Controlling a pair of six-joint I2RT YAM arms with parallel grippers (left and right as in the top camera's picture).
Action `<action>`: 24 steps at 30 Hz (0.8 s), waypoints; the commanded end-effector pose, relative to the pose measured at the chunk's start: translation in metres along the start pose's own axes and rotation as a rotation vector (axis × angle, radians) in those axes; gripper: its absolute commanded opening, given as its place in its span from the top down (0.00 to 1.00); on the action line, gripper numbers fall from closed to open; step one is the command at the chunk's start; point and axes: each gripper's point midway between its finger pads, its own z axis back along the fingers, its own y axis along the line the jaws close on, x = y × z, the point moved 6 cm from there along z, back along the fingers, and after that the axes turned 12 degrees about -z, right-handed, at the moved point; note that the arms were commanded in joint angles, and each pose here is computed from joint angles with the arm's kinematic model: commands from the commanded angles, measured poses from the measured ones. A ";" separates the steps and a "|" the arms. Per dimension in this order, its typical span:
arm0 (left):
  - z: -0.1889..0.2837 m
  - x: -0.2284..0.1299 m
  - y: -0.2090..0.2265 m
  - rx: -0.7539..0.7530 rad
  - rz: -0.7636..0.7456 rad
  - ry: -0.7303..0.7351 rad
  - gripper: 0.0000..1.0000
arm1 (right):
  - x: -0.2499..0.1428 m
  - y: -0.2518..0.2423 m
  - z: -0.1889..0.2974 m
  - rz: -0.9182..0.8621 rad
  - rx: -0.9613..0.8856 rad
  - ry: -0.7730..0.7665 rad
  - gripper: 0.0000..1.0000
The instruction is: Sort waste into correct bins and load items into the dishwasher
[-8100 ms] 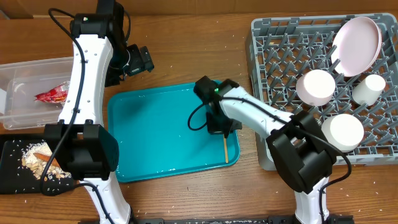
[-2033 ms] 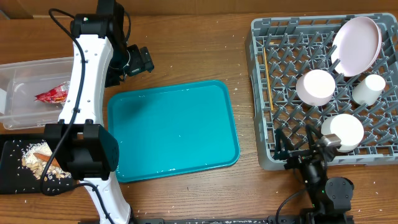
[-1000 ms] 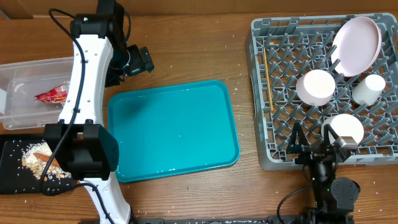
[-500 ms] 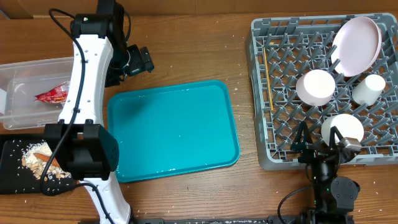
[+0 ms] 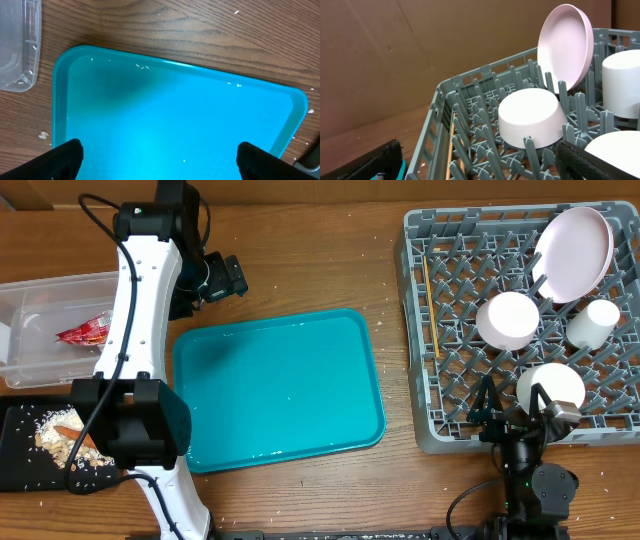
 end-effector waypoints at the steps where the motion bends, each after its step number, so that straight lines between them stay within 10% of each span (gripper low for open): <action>1: 0.003 -0.002 -0.003 -0.009 0.007 -0.005 0.00 | 0.000 -0.003 0.000 0.006 -0.016 -0.016 0.00; 24: 0.025 -0.020 -0.045 -0.021 -0.206 -0.058 0.00 | 0.000 -0.003 0.000 0.006 -0.016 -0.015 0.00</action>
